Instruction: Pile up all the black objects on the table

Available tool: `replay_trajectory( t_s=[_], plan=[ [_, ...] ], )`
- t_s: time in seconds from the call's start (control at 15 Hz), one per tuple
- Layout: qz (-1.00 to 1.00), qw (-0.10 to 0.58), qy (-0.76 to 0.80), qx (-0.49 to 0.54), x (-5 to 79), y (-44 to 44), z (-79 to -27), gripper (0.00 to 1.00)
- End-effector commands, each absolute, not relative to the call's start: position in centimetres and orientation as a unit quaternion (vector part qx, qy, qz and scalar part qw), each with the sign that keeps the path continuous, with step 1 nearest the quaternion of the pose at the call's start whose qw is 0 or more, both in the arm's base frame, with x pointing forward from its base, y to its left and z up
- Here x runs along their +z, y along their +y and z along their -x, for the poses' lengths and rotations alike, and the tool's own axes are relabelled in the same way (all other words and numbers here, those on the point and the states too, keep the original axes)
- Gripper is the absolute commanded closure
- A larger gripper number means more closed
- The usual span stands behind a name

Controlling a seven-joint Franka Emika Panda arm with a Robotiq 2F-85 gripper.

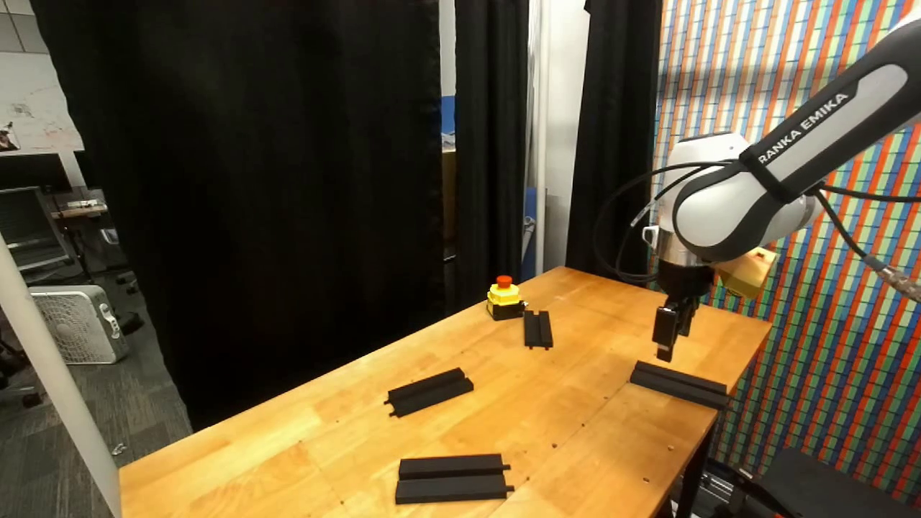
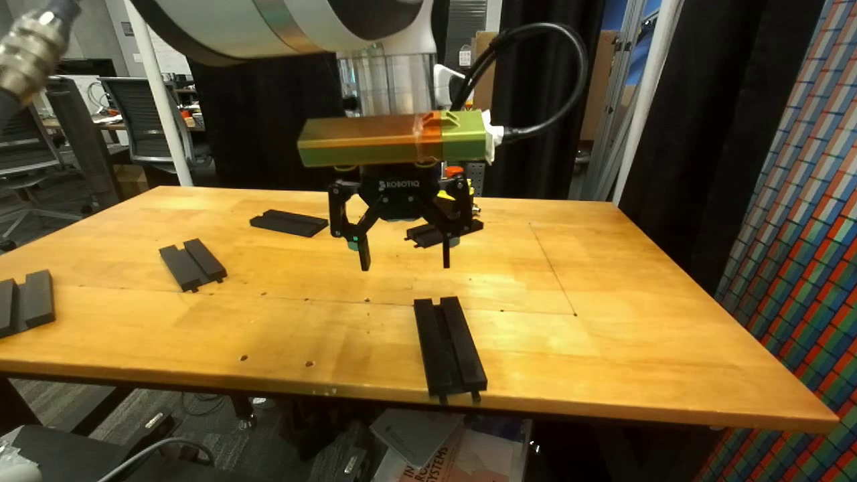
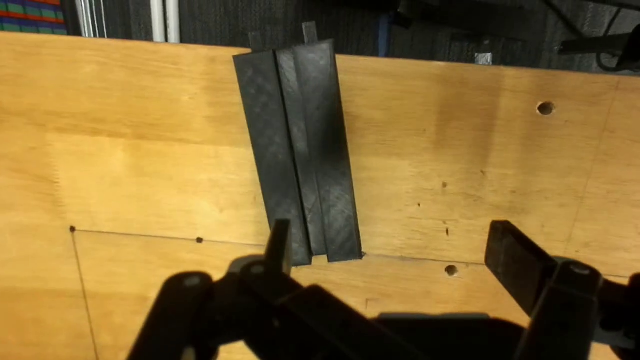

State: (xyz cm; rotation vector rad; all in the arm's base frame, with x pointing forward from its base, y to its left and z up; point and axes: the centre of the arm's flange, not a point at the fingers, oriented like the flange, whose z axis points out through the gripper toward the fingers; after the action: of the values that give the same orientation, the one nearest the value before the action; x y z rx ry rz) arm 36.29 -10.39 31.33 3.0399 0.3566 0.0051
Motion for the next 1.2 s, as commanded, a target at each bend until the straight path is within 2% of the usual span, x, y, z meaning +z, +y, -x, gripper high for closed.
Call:
replay_trajectory(
  t_s=[0.0, 0.73, 1.13],
  plan=[
    [-0.991, 0.03, 0.132, 0.004, 27.8, -12.1, -35.5, 0.0],
    [-0.985, 0.002, 0.173, 0.0, 21.0, -15.2, -35.5, 0.0],
    [-0.982, 0.012, 0.19, 0.009, 21.0, -16.3, -35.3, 0.0]
  ],
)
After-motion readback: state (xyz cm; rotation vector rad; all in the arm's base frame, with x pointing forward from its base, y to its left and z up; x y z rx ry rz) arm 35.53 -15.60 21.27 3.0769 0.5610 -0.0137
